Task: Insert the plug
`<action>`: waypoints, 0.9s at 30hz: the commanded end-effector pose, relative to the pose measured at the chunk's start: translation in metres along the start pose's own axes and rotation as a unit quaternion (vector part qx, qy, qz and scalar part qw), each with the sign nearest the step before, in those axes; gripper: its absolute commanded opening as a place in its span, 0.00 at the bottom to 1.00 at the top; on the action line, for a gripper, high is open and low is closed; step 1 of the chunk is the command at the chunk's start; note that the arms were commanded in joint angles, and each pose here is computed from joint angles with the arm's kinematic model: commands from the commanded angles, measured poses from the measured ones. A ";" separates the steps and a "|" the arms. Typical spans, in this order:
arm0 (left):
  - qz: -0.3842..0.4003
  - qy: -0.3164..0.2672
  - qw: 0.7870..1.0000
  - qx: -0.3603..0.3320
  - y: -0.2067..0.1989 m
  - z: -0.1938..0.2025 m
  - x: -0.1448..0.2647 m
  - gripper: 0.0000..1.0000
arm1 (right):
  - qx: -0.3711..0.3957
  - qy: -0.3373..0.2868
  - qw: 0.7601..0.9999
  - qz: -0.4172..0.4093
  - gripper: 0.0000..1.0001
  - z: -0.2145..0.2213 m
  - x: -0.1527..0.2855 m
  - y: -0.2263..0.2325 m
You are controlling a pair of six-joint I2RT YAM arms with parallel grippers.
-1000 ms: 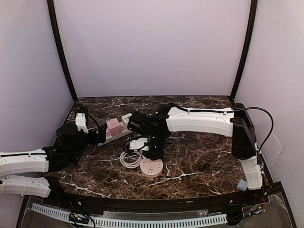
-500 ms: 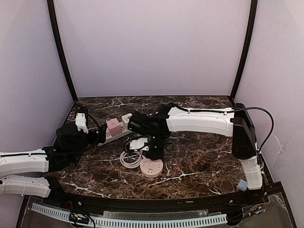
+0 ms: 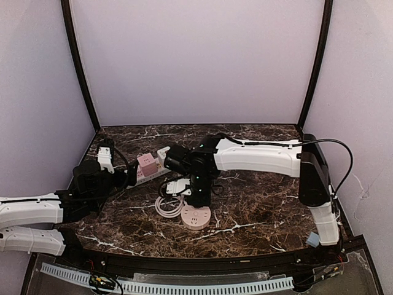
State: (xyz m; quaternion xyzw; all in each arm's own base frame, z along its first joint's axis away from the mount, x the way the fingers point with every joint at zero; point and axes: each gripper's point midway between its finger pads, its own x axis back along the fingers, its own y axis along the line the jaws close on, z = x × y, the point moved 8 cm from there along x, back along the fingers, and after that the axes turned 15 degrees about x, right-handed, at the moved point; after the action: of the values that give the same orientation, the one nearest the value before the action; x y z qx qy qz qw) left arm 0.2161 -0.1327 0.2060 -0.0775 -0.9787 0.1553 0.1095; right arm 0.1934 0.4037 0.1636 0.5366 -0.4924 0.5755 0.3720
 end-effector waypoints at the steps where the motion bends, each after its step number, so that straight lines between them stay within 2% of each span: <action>1: 0.000 -0.004 1.000 -0.002 0.004 0.002 0.002 0.99 | 0.013 0.003 1.000 -0.002 0.00 -0.007 -0.005 0.002; 15: 0.002 -0.005 1.000 -0.001 0.004 0.002 0.002 0.99 | -0.001 0.026 1.000 -0.016 0.00 0.006 -0.009 0.011; 27: 0.003 -0.005 1.000 0.000 0.004 0.002 0.003 0.99 | -0.007 0.015 1.000 -0.019 0.00 0.007 -0.001 0.014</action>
State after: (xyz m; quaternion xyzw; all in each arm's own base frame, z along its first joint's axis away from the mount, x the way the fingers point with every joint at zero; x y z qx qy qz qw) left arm 0.2153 -0.1318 0.2094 -0.0801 -0.9783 0.1614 0.1021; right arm 0.1902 0.3997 0.1583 0.5310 -0.4928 0.5742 0.3815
